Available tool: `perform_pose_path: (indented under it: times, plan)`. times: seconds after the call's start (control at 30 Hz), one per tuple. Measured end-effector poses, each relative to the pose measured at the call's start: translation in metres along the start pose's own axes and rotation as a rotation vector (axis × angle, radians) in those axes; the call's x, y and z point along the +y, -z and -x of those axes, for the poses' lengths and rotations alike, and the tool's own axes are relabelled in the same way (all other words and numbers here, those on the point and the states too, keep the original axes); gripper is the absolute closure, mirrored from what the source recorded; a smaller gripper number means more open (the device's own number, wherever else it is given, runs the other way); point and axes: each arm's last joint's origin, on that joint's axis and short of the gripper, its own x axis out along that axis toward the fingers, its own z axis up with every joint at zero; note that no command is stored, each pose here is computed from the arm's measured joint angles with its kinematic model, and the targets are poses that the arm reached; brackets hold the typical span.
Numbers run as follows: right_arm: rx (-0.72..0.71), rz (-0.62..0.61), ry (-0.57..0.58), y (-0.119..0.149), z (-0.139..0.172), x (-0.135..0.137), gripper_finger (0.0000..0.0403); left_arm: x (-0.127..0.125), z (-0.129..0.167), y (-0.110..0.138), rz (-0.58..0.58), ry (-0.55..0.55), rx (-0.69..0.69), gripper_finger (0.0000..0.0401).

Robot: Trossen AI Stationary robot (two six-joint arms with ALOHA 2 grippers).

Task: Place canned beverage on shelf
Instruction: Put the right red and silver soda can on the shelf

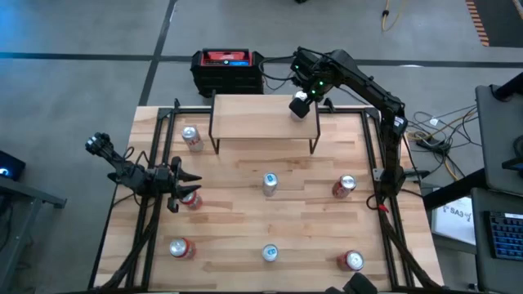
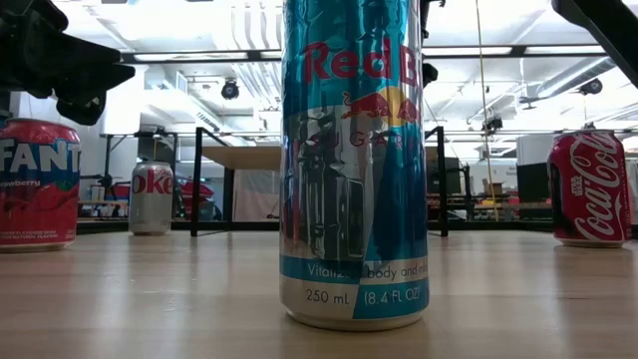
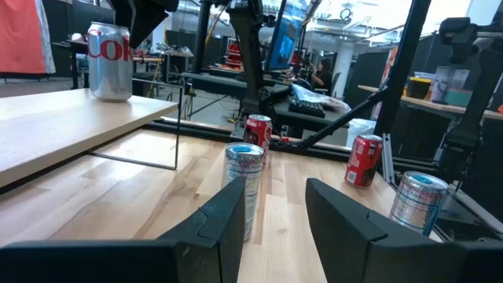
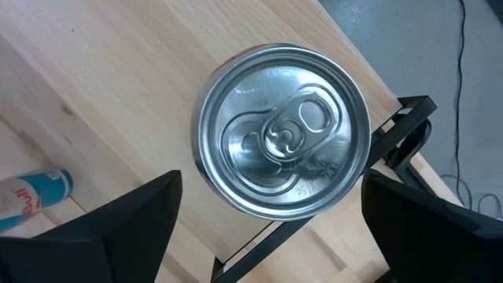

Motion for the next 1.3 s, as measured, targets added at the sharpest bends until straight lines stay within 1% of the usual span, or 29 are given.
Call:
perform_pose_path:
  times: [0.17, 0.37, 0.47, 0.57, 0.63, 0.7, 0.77, 0.9, 1.1, 1.2, 1.3]
  plan:
    - [-0.012, -0.127, 0.009, 0.002, 0.004, 0.004, 0.0035, 0.000, 0.000, 0.000, 0.000, 0.000, 0.000, 0.0283]
    - [-0.062, -0.144, 0.100, 0.013, 0.018, 0.020, 0.0035, 0.000, 0.000, 0.000, 0.000, 0.000, 0.000, 0.0283]
    - [-0.080, -0.144, 0.168, 0.028, 0.024, 0.035, 0.0035, 0.000, 0.000, 0.000, 0.000, 0.000, 0.000, 0.0283]
    - [-0.102, -0.151, 0.239, 0.050, 0.028, 0.050, 0.0035, 0.000, 0.000, 0.000, 0.000, 0.000, 0.000, 0.0283]
    - [-0.136, -0.156, 0.250, 0.064, 0.029, 0.059, 0.0035, 0.000, 0.000, 0.000, 0.000, 0.000, 0.000, 0.0283]
    - [-0.201, -0.154, 0.236, 0.078, 0.030, 0.067, 0.0035, 0.000, 0.000, 0.000, 0.000, 0.000, 0.000, 0.0283]
    - [-0.297, -0.166, 0.211, 0.090, 0.030, 0.076, 0.0035, 0.000, 0.000, 0.000, 0.000, 0.000, 0.000, 0.0283]
    - [-0.459, -0.179, 0.191, 0.113, 0.019, 0.086, 0.0035, 0.000, 0.000, 0.000, 0.000, 0.000, 0.000, 0.0283]
    - [-0.698, -0.282, 0.220, 0.137, -0.017, 0.091, 0.0035, 0.000, 0.000, 0.000, 0.000, 0.000, 0.000, 0.0283]
    - [-0.781, -0.294, 0.217, 0.143, -0.037, 0.093, 0.0035, 0.000, 0.000, 0.000, 0.000, 0.000, 0.000, 0.0283]
    - [-0.870, -0.310, 0.214, 0.147, -0.050, 0.092, 0.0035, 0.000, 0.000, 0.000, 0.000, 0.000, 0.000, 0.0283]
